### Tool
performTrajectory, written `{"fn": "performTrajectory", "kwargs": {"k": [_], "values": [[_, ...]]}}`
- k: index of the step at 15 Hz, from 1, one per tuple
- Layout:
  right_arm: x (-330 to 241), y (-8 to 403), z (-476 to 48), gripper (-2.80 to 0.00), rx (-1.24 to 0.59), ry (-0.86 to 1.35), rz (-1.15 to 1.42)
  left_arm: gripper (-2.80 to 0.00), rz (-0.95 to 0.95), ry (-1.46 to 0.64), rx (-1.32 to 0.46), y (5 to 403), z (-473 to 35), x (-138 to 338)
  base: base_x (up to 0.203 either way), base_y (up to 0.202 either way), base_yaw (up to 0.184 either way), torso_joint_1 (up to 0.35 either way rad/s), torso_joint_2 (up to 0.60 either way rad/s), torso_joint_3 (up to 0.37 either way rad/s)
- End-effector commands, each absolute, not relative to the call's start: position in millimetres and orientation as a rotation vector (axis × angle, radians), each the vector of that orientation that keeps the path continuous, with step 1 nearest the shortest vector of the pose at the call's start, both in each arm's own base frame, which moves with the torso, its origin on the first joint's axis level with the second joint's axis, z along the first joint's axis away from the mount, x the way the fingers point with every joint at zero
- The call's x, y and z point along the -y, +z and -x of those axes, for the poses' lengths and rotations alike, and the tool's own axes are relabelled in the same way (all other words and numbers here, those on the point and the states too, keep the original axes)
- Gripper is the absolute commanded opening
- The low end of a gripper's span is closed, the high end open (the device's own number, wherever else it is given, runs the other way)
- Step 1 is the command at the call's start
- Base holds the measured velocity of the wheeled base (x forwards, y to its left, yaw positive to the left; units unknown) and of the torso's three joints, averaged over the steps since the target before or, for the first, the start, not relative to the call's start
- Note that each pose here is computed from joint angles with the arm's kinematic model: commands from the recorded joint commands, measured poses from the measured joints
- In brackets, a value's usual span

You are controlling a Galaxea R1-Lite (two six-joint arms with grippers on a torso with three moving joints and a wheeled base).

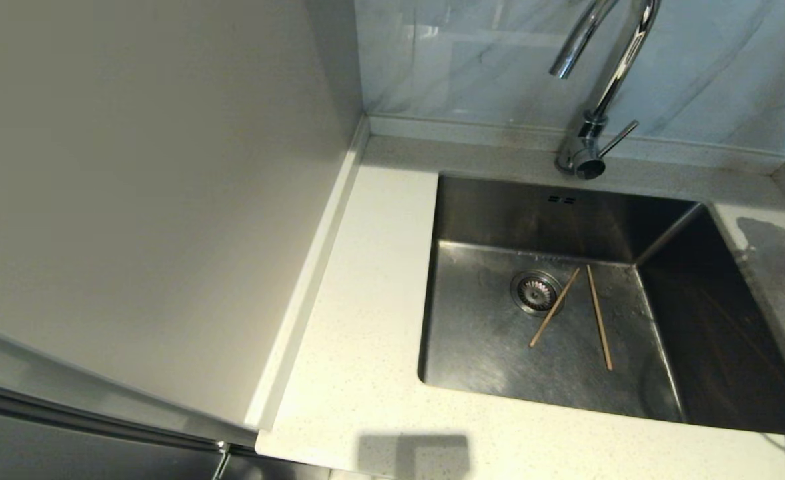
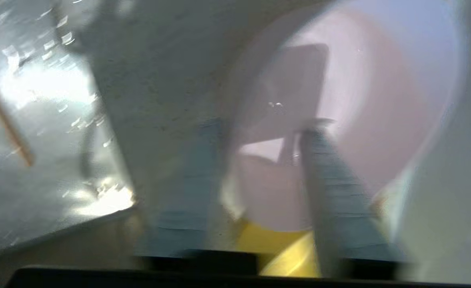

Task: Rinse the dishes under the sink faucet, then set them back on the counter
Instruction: Put a bowl into the sink

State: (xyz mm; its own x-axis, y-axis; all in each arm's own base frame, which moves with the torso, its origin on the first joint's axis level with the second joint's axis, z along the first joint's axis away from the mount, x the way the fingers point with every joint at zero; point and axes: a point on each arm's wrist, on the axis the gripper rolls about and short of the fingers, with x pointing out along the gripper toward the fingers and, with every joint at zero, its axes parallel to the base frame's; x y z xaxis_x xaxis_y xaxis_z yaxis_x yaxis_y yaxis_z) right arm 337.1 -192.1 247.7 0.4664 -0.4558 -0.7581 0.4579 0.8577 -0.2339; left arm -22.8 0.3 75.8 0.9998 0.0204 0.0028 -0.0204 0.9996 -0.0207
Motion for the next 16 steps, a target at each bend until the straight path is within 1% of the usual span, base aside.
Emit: {"fn": "performTrajectory", "kwargs": {"k": [1,4,8,13,16], "values": [[191.3,248.4,-335.4,-2.80,-0.935,-0.569,0.002,-2.80,0.022,0.021,0.006,75.7,23.0,-0.3,0.000,0.000,0.000,0.000,0.00,0.000],[185.9,250.9,-336.4,-2.80,-0.926,-0.549,0.005,-2.80,0.022,0.021,0.006,75.7,23.0,-0.3,0.000,0.000,0.000,0.000,0.00,0.000],[161.2,266.2,-337.0,-2.80,-0.882,-0.499,0.034,-2.80,0.022,0.021,0.006,75.7,23.0,-0.3,0.000,0.000,0.000,0.000,0.00,0.000],[107.1,283.8,-338.4,-2.80,-0.828,-0.386,0.073,-2.80,0.022,0.021,0.006,75.7,23.0,-0.3,0.000,0.000,0.000,0.000,0.00,0.000],[66.2,284.3,-341.2,-2.80,-0.827,-0.289,0.106,-2.80,0.022,0.021,0.006,75.7,23.0,-0.3,0.000,0.000,0.000,0.000,0.00,0.000]]}}
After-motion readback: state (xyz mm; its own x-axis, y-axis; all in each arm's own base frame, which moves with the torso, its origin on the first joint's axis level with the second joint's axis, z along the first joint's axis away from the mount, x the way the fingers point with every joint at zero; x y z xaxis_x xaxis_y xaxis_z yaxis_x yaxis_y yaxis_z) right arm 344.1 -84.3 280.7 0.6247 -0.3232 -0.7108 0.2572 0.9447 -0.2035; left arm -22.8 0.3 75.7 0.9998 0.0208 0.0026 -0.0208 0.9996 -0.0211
